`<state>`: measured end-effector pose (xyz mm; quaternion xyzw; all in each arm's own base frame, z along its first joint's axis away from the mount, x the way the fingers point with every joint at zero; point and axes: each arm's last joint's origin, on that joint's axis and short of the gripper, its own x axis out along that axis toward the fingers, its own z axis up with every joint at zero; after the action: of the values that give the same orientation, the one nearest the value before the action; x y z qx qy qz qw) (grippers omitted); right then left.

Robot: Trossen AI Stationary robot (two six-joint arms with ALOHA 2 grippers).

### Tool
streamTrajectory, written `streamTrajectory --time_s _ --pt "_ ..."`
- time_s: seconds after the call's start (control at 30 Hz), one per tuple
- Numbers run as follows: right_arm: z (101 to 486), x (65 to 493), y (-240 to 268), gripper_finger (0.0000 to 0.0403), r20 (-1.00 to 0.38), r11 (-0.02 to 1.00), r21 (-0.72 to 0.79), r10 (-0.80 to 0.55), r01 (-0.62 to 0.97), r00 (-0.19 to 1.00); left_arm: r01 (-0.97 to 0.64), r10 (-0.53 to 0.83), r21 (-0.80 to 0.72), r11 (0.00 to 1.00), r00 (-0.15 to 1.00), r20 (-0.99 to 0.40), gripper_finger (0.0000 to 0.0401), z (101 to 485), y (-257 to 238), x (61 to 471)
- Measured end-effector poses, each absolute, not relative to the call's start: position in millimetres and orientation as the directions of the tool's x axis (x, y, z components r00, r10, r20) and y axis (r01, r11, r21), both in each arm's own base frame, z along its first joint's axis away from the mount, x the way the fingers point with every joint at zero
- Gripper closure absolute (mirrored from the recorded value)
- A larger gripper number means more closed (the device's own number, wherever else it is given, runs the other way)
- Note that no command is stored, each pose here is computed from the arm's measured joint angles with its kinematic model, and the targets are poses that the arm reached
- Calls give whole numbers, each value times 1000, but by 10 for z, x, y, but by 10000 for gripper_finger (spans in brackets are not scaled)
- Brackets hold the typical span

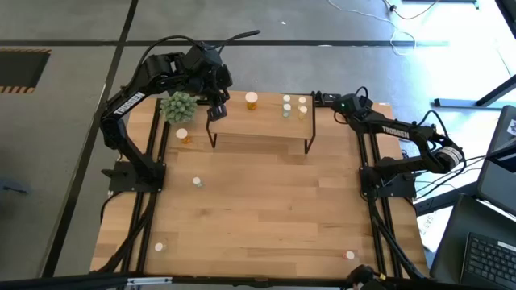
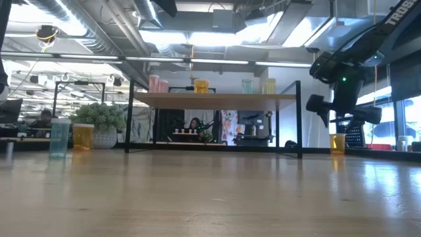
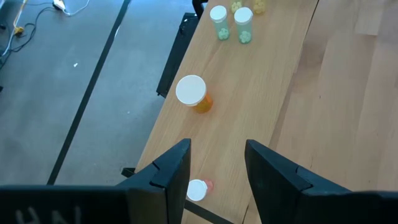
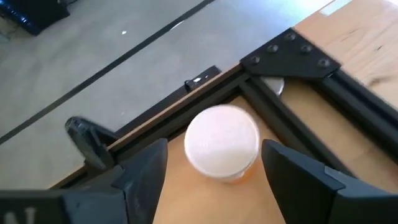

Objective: Pick and place medicine bottles onto shelf by color
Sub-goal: Put the orange medicine bottle on the shelf, aligned with the other orange medicine bottle

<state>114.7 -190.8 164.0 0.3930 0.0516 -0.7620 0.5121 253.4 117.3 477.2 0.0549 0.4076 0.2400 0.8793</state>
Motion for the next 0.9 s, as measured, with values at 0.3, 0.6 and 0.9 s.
streamTrajectory --time_s 0.3,0.6,0.9 --pt "1648 1131 -1930 173 -645 -494 345 -743 798 -180 -377 467 292 879 553 -690 254 4772 1173 2534" --pt "1635 1122 -1923 192 -663 -475 310 -729 824 -170 -377 467 292 879 553 -690 254 4772 1172 2534" --pt "1636 1123 -1923 192 -664 -476 315 -729 821 -167 -377 467 292 879 553 -690 254 4772 1172 2535"
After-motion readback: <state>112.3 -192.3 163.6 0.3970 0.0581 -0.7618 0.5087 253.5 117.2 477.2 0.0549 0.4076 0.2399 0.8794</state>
